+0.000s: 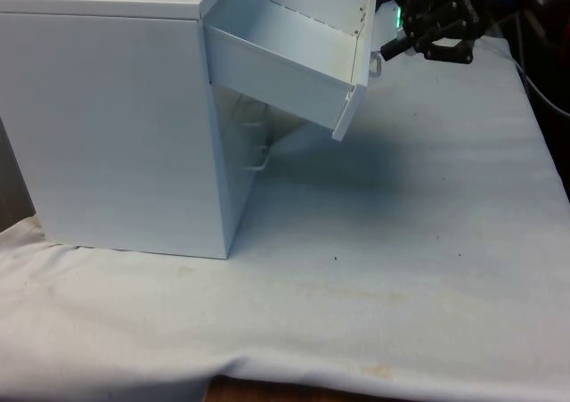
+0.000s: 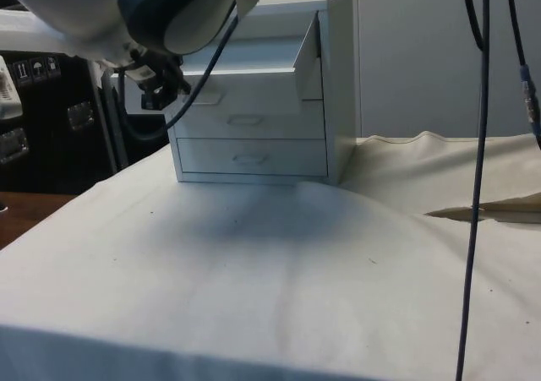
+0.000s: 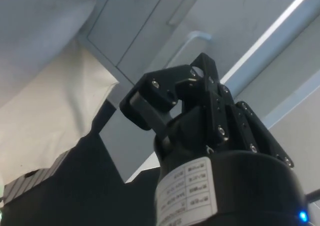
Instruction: Open the drawer, then close it.
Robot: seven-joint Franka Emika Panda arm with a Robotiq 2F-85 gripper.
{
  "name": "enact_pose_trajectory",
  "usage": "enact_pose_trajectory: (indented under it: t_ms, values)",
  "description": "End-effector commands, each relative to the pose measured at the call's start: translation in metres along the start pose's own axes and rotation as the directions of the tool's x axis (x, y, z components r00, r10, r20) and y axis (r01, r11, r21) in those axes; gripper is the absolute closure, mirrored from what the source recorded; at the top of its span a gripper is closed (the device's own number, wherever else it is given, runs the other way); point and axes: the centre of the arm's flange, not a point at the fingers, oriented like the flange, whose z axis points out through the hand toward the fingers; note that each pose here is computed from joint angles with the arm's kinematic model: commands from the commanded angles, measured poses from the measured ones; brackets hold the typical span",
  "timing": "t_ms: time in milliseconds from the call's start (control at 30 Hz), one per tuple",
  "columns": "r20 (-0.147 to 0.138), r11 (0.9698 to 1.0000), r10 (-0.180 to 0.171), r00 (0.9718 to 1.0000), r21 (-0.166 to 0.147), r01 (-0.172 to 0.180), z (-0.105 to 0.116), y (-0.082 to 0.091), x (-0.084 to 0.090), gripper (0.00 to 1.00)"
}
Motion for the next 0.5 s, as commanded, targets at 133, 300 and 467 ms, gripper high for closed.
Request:
enact_pose_trajectory:
  t_ms: [133,300,467]
  values:
    - [-0.017,0.9999,-0.012,0.9998,-0.011,0.012,0.005,0.004,0.001,1.00]
    - [-0.010,0.9995,-0.012,0.9999,-0.029,0.012,0.014,0.010,0.003,1.00]
    - [-0.003,0.9995,-0.010,0.9999,-0.032,0.010,0.019,0.013,0.005,1.00]
